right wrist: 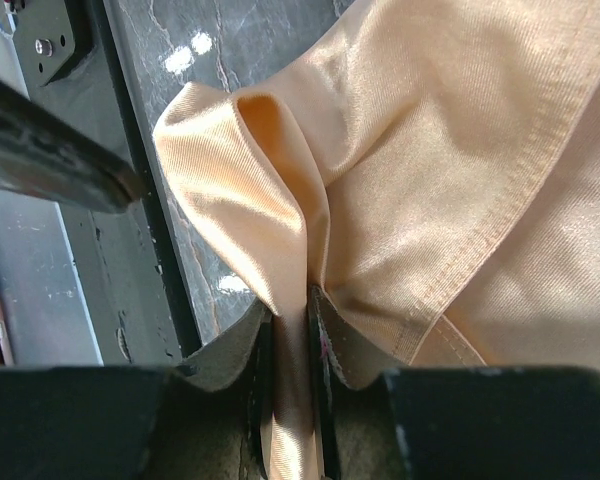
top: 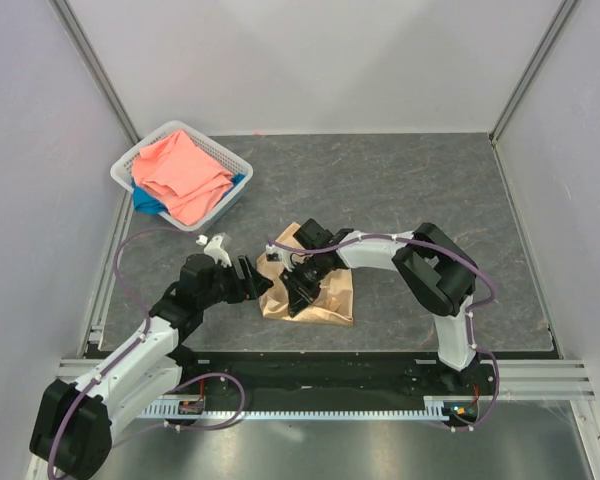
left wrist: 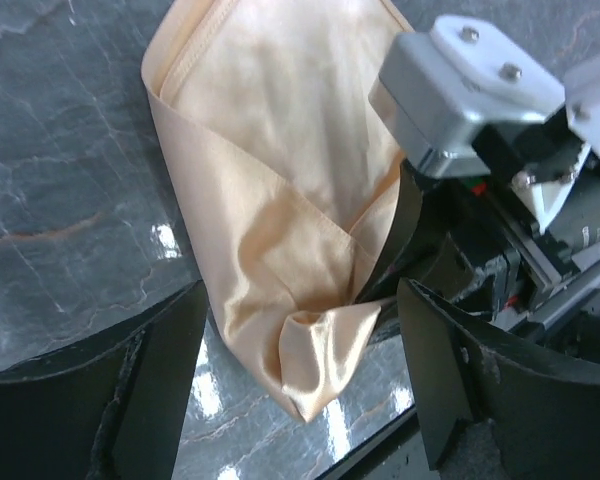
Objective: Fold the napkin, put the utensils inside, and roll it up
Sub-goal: Roll the napkin with the utensil
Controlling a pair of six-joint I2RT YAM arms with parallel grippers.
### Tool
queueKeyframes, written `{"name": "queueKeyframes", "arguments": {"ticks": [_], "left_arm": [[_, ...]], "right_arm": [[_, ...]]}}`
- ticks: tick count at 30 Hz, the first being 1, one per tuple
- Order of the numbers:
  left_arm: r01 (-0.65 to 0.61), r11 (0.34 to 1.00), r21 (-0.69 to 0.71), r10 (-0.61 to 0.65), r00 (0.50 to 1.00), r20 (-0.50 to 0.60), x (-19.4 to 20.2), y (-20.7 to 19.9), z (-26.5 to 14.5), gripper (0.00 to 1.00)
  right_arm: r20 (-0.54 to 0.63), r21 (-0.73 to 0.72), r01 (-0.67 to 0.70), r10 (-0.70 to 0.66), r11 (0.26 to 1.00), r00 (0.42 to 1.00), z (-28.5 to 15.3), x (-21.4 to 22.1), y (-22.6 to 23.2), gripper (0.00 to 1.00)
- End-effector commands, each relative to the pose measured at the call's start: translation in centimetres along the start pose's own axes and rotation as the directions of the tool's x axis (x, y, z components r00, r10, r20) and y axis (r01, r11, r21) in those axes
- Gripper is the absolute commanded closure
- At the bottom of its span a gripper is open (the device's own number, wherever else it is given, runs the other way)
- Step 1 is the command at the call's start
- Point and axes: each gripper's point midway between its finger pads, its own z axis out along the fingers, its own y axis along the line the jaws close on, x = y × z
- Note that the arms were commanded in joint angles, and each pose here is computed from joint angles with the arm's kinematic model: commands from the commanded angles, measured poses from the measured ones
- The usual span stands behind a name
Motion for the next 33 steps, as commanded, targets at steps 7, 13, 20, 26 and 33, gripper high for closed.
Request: {"name": "queueKeyframes", "arguments": {"ticks": [7, 13, 20, 26, 33], "left_arm": [[0.151, 0.988, 0.010, -0.149, 0.981, -0.124, 3.2, -0.1, -0.2, 0.27], [0.182, 0.982, -0.050, -0.188, 0.966, -0.180, 4.7, 1.1, 0.3, 0.36], [0.195, 0.979, -0.057, -0.203, 0.954, -0.221, 5.6, 1.4, 0.9, 0.51], [0.196, 0.978, -0.076, -0.209, 0.949, -0.234, 5.9, 1.8, 1.0, 0.72], [0.189, 0.974, -0.124, -0.218, 0.934, -0.284, 6.5, 2.3, 1.3, 0.98]], "right_arm": [[-0.188, 0.122, -0.132, 0.154, 0.984, 0.970, 1.0, 6.1, -3.7, 0.75], [-0.193, 0.127, -0.134, 0.157, 0.983, 0.969, 0.9, 5.8, -4.0, 0.76], [-0.187, 0.128, -0.131, 0.154, 0.983, 0.970, 0.8, 5.3, -4.2, 0.76], [-0.177, 0.119, -0.136, 0.155, 0.984, 0.972, 0.8, 4.5, -4.2, 0.76], [-0.129, 0.135, -0.106, 0.123, 0.985, 0.984, -0.6, 2.4, -3.3, 0.69]]}}
